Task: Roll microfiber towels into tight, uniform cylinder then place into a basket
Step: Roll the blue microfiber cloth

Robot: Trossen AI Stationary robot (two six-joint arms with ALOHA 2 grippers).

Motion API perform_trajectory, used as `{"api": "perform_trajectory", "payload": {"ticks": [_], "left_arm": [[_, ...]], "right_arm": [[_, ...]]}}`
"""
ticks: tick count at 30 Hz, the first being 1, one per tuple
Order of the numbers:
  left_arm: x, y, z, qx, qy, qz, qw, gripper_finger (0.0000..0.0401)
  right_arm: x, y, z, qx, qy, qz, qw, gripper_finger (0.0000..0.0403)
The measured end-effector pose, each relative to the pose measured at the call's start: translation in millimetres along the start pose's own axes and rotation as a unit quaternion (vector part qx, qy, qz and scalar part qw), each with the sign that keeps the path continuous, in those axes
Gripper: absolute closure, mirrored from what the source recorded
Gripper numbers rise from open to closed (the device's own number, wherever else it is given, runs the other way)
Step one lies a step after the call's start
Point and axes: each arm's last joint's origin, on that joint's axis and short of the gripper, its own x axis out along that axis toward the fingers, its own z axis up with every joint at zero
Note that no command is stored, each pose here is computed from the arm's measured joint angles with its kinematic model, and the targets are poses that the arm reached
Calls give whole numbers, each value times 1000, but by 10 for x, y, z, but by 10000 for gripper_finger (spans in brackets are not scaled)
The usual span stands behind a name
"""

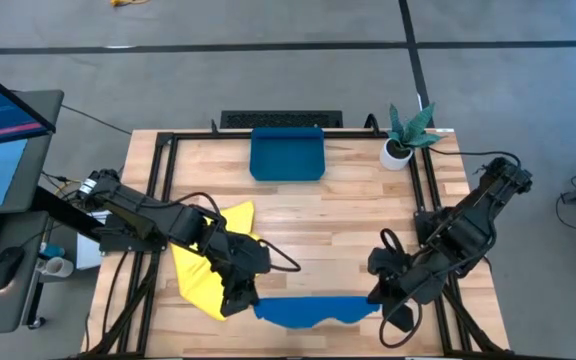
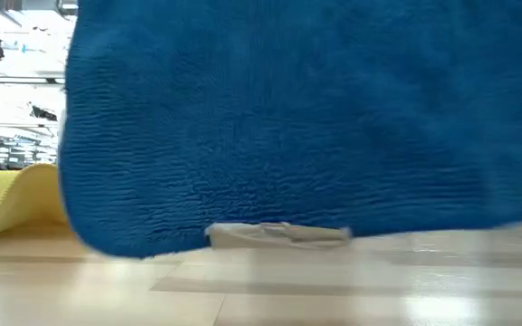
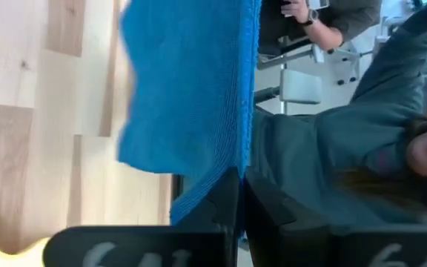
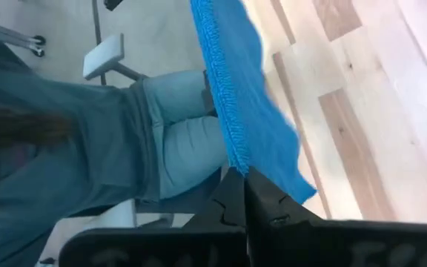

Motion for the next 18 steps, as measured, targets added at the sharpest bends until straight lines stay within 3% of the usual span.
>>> {"api": "perform_trajectory", "payload": {"ticks": [7,13,18], "left_arm": [[79,196,-87,57,-33,158,985,401],[174,422,-76,149,-41,277,948,401],[209,644,-68,182,-24,352,918,401]], "right_arm": [[296,-46,-48,-47,20,-86,995,396],[633,-231,-44,-66,35,-235,969,396],[816,-329,32,-70,16,-301,951,396]]}}
